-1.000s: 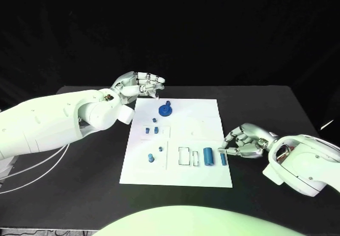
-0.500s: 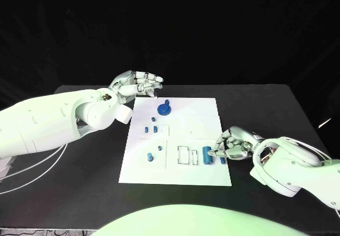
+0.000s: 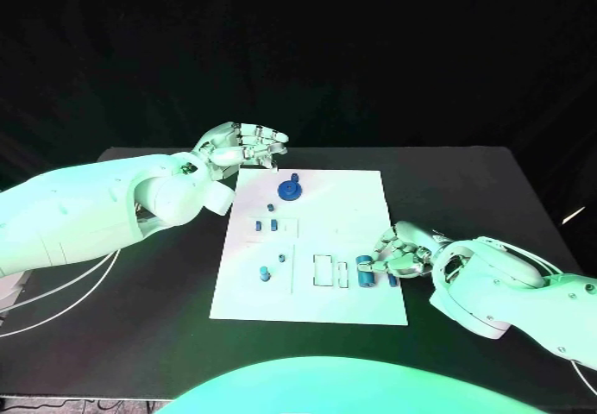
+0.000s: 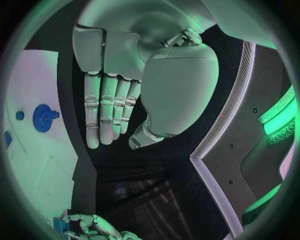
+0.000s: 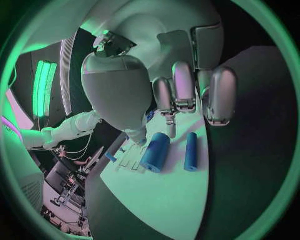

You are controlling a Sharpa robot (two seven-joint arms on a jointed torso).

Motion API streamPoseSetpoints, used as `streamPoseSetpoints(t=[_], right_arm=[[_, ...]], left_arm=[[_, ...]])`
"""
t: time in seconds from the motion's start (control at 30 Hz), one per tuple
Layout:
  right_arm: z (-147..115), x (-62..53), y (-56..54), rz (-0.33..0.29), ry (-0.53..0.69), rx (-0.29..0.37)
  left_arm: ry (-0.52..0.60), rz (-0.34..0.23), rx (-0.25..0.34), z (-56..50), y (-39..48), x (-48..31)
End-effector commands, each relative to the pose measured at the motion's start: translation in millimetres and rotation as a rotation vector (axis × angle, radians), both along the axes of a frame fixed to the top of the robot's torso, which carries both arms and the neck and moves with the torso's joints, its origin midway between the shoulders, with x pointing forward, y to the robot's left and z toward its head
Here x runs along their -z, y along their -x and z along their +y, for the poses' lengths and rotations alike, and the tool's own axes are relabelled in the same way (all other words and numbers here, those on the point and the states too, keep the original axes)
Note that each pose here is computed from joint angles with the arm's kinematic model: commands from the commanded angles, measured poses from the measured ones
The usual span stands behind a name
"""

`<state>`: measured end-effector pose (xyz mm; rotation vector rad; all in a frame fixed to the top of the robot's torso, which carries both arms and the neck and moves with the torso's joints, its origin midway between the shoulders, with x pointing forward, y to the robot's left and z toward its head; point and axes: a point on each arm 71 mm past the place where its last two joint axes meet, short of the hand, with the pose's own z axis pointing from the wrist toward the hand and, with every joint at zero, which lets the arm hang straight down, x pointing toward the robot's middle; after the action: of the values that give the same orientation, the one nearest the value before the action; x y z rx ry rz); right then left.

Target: Assemble the parts on the task board

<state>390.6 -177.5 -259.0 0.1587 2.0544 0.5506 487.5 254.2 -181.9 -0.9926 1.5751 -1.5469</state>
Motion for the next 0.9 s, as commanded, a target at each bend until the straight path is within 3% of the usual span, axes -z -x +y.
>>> streamPoseSetpoints(t=[0.03, 0.63, 0.9], right_arm=[[2.4, 4.5, 1.4, 0.017, 0.046, -0.025], [10.8, 17.5, 7.2, 0.073, 0.164, -0.094], [13.4, 15.1, 6.8, 0.046, 0.115, -0.064]], left_arm=[[0.013, 0.002, 0.018, -1.7, 0.9, -0.7], [0.01, 0.005, 0.015, 0.8, 1.4, -0.7], [0.01, 0.005, 0.013, 1.6, 1.6, -0.7]])
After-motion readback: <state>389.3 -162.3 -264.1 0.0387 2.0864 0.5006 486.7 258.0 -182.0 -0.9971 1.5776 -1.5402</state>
